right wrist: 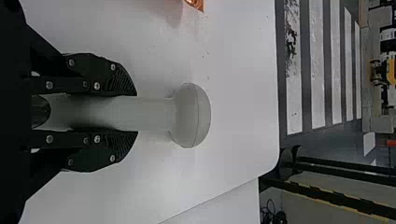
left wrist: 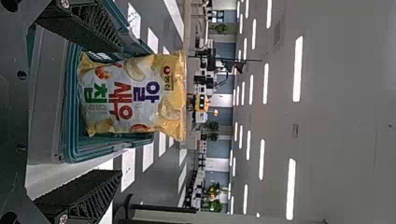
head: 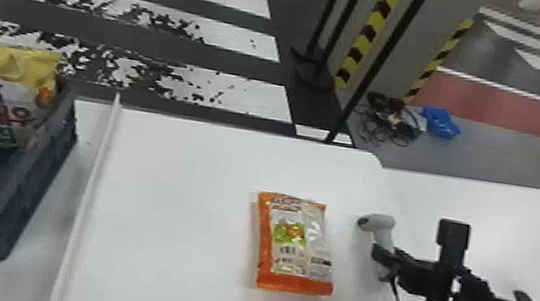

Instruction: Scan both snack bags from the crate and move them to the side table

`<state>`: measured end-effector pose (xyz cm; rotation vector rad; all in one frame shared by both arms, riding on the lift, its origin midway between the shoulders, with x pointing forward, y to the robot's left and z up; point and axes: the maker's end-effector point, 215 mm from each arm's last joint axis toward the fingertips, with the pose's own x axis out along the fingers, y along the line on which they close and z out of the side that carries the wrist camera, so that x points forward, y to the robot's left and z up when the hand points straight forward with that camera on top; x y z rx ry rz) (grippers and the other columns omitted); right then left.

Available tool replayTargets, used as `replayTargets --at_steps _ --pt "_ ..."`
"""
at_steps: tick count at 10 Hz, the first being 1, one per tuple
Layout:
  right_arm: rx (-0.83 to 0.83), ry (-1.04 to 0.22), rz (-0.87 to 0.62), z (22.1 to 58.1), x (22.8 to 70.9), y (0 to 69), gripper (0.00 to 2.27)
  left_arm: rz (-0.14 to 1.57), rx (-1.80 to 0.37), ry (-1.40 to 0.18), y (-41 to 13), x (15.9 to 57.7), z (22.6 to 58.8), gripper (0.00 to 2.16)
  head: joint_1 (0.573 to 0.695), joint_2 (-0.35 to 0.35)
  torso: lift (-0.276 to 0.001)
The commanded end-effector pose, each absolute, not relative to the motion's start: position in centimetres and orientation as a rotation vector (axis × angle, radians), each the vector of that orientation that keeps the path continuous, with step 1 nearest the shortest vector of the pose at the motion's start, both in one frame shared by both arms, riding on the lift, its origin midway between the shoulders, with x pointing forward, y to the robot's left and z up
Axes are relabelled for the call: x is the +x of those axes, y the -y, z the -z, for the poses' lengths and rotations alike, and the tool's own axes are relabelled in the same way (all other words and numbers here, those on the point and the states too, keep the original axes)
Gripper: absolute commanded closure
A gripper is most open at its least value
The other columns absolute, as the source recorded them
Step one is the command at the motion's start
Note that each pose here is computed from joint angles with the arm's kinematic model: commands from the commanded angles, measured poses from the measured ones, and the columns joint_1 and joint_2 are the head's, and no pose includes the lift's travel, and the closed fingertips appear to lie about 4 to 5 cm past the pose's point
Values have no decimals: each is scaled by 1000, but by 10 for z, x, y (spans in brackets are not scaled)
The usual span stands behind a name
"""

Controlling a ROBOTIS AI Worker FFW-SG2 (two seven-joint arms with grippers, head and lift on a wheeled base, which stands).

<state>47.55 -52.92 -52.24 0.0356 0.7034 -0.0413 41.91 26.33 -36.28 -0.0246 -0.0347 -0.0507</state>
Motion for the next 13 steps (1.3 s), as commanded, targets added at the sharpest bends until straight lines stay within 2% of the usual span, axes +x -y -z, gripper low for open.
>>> replayTargets --at_steps 1,6,13 --pt "25 -689 55 514 476 530 2223 50 -26 35 -263 419 363 66 695 -321 -99" --pt "-14 -741 105 459 438 495 2233 50 -30 32 -262 418 365 63 695 -321 -99" --pt "-10 -905 95 422 346 391 2233 54 -32 29 -260 418 366 66 695 -226 -99"
